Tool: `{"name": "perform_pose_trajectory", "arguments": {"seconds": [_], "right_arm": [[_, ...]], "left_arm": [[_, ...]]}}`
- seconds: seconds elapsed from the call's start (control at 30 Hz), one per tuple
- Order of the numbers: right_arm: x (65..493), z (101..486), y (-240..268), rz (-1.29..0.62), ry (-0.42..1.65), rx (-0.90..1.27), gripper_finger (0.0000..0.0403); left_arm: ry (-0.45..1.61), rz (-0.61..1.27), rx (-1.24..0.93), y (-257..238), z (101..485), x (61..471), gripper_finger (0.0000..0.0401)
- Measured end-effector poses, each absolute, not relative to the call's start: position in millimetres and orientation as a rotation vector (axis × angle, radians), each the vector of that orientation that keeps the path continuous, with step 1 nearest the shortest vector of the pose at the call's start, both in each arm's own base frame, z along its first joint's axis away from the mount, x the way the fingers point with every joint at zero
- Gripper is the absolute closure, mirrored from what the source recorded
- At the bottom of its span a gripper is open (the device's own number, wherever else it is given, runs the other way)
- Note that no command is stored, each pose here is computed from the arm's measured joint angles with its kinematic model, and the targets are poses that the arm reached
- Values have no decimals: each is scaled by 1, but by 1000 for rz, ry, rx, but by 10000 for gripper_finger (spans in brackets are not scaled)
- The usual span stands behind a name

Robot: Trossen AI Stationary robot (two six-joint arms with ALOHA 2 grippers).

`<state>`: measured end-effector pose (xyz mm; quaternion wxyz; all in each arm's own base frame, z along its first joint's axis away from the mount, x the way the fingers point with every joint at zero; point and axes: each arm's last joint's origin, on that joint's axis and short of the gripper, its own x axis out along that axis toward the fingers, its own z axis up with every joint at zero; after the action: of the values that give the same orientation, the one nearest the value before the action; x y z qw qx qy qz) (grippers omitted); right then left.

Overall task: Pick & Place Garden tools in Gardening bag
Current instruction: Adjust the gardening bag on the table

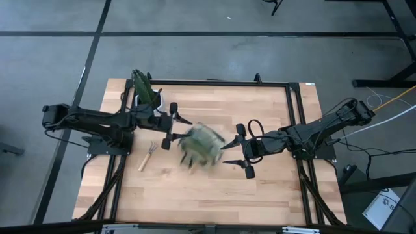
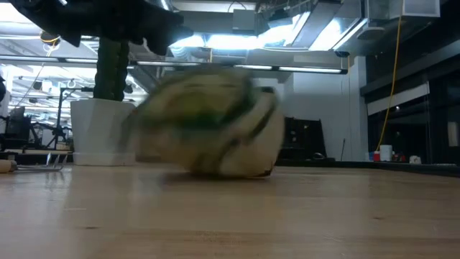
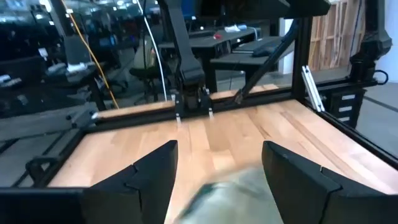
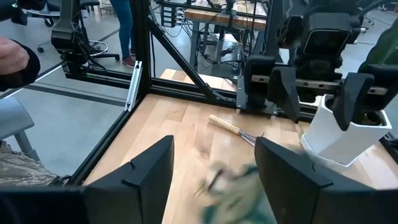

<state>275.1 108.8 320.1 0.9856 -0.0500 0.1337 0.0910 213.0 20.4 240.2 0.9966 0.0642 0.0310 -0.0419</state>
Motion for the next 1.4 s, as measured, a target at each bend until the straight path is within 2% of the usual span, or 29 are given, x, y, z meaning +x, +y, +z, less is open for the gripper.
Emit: {"name": "perform_pose_trajectory", "arguments": {"seconds": [0.5, 0.77, 1.0, 1.13, 1.4], "right_arm": [[277, 317, 110, 180, 278, -71, 178], [306, 277, 121, 149, 377, -106, 179], [321, 253, 126, 115, 414, -126, 179], [329, 238, 128, 12, 435, -162, 179], [360, 211, 139, -45, 495, -172, 179]], "left_arm": [[204, -87, 106, 6, 232, 204, 197], [333, -144, 114, -27, 222, 198, 213], [424, -195, 188, -65, 230, 189, 223], [450, -166, 206, -81, 228, 180, 227], [491, -59, 297, -101, 213, 179, 228]]}}
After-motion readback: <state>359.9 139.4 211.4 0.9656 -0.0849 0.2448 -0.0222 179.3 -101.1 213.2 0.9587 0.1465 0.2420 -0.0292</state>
